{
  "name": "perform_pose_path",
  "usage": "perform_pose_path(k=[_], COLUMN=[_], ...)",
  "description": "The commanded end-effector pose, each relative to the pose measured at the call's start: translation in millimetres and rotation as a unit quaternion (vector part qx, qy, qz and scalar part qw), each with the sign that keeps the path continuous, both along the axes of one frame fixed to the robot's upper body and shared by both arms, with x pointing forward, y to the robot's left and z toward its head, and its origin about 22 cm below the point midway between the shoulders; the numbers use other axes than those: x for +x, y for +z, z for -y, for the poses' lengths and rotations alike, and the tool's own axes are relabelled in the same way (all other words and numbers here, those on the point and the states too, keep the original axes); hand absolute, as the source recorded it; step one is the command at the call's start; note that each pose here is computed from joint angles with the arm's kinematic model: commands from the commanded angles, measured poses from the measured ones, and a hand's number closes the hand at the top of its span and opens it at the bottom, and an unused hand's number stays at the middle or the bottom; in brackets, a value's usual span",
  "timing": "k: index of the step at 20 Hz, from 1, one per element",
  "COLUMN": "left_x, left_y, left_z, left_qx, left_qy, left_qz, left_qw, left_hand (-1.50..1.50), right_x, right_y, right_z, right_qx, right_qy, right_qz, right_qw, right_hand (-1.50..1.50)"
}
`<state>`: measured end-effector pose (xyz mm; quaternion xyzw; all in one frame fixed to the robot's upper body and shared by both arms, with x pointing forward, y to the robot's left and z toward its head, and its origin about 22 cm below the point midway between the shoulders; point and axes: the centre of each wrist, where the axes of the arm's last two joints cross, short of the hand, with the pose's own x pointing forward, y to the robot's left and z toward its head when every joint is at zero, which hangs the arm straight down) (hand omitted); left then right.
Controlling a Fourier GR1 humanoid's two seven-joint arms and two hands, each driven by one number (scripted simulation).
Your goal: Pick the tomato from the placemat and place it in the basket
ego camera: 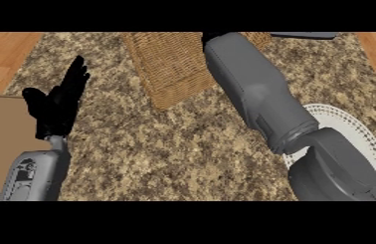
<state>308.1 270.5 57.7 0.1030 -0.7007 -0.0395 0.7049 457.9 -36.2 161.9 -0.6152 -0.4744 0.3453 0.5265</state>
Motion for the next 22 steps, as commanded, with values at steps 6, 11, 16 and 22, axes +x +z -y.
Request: perform_pose_path(k=[6, 11, 16, 22], left_x=[0.8, 4.2, -11.7, -2.0], left_y=[-0.9, 2.7, -17.4, -9.9], left_z=[3.0, 11.4, 2.7, 6.4], left_qx=[0.004, 0.002, 0.001, -0.003], left_qy=[0.000, 0.006, -0.002, 0.004], left_qz=[0.004, 0.008, -0.004, 0.010], left_qw=[1.0000, 0.9999, 1.0000, 0.9999], left_hand=[0.00, 0.00, 0.00, 0.00], right_x=[2.2, -1.0, -2.9, 0.6], right_y=[-9.1, -30.4, -44.8, -40.0], right_z=[11.8, 17.0, 24.0, 31.9], right_qx=[0.006, -0.011, -0.025, -0.037], right_qy=[-0.002, -0.002, -0.022, -0.021], right_qz=[-0.031, -0.035, -0.056, -0.071], right_qw=[1.000, 0.999, 0.998, 0.997], right_hand=[1.50, 1.50, 1.50, 1.50])
